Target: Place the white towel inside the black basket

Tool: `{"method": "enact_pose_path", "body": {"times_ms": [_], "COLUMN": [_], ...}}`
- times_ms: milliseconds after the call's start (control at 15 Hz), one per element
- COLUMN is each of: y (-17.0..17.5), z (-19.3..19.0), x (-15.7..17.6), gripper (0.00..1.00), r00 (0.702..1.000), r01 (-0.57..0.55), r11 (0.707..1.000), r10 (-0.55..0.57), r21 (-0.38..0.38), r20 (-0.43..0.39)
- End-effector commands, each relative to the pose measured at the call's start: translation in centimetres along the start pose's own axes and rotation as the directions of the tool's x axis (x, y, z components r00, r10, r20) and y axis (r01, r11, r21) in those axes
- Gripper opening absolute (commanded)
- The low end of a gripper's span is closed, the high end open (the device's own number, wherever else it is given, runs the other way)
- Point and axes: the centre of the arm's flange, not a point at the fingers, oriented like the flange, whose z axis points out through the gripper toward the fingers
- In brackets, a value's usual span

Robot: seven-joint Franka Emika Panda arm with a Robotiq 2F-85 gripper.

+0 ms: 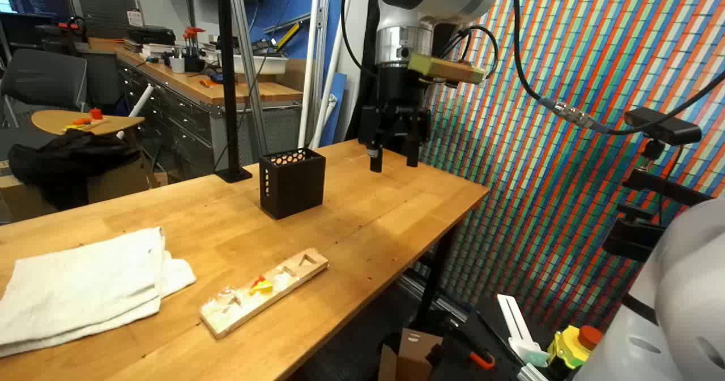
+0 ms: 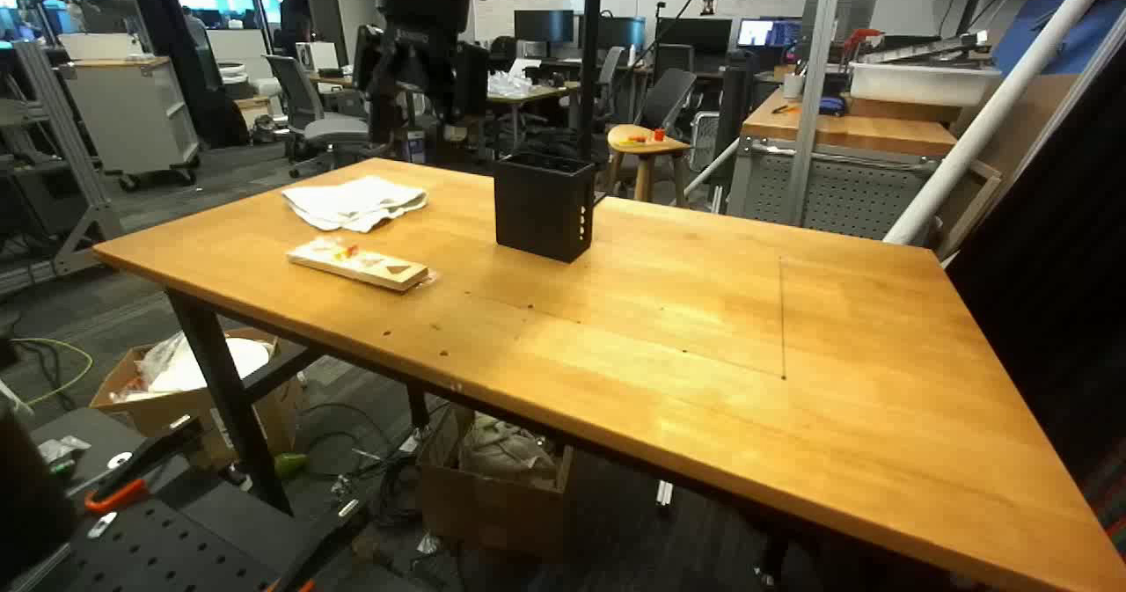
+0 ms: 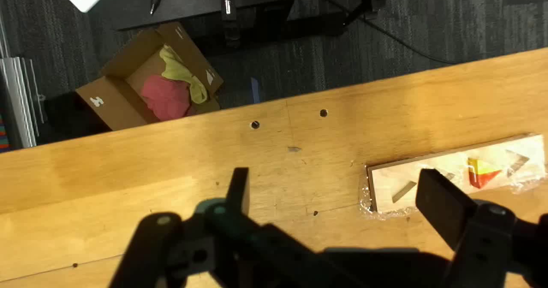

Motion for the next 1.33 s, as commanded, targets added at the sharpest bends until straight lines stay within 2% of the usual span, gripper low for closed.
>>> {"method": "enact_pose_path", "body": {"times_ms": [0, 1267], "y": [0.0, -0.01], "z": [-0.18, -0.67], "x": [0.06, 0.11], "gripper": [1.0, 1.0], "r00": [1.0, 1.0], "r01": [0.0, 0.0], "r11": [1.0, 1.0], "r10": [0.0, 0.0], "r21": [0.0, 0.0], "r20": [-0.005, -0.016]}}
